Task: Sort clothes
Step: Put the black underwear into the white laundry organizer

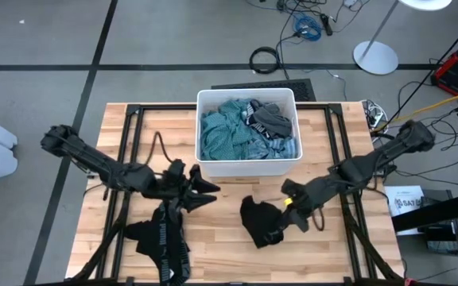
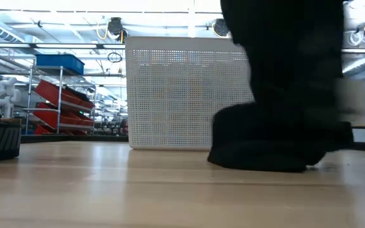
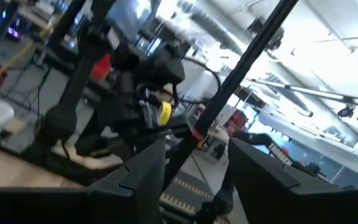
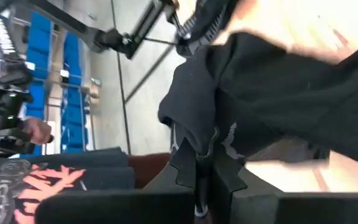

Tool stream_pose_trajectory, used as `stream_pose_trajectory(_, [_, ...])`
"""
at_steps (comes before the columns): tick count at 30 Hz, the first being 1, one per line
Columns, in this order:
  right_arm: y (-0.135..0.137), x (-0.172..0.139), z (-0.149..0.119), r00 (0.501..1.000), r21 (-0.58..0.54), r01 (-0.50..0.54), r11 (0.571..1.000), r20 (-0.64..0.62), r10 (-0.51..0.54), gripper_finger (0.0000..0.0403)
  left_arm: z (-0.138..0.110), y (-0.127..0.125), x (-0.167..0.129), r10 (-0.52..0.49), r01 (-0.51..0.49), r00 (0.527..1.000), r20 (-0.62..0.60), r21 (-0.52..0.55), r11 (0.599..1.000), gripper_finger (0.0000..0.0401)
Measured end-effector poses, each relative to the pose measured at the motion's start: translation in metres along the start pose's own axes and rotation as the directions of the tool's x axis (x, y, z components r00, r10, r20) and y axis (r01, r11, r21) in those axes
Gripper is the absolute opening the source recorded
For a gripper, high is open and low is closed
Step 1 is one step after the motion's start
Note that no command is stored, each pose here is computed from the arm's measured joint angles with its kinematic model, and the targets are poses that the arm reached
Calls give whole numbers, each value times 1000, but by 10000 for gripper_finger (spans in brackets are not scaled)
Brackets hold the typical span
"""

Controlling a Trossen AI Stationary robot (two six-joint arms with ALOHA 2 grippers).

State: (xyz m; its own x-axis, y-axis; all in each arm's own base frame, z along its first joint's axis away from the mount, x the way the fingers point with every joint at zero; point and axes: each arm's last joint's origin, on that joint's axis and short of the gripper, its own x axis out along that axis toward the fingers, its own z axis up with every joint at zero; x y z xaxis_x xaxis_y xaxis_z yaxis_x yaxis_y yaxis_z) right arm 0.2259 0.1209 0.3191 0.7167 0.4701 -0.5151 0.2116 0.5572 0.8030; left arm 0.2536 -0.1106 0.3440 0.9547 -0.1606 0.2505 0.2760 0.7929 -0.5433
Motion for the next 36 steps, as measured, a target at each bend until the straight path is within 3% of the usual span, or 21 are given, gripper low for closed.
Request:
stream_pose_trajectory(8, [-6,20,2,995,2,4,1000,-97,-4,30,-25,8,12,29,-34,997,-68,-78,996,185])
stream_pose_trajectory(15, [-5,21,2,996,-22,-11,1000,-94,9,60,-26,7,12,24,-29,998,-60,-81,996,185])
stream_pose_trajectory(17, [-3,21,2,994,-73,-42,996,-104,34,64,-25,7,12,20,-24,998,-52,-83,996,185])
stream_pose_trajectory(21, [-1,20,2,992,-157,-67,985,-112,49,14,-25,7,12,19,-23,999,-50,-84,996,185])
stream_pose_trajectory(28, [-4,19,14,1000,-180,-28,983,-2,28,2,-25,7,12,20,-24,999,-50,-84,996,185])
stream_pose_trajectory(33, [1,14,44,976,-178,-134,975,149,161,1,-27,10,14,35,-39,998,-58,-78,996,185])
stream_pose_trajectory(36, [0,20,55,966,-194,-219,956,94,240,1,-31,15,18,54,-59,996,-65,-71,996,185])
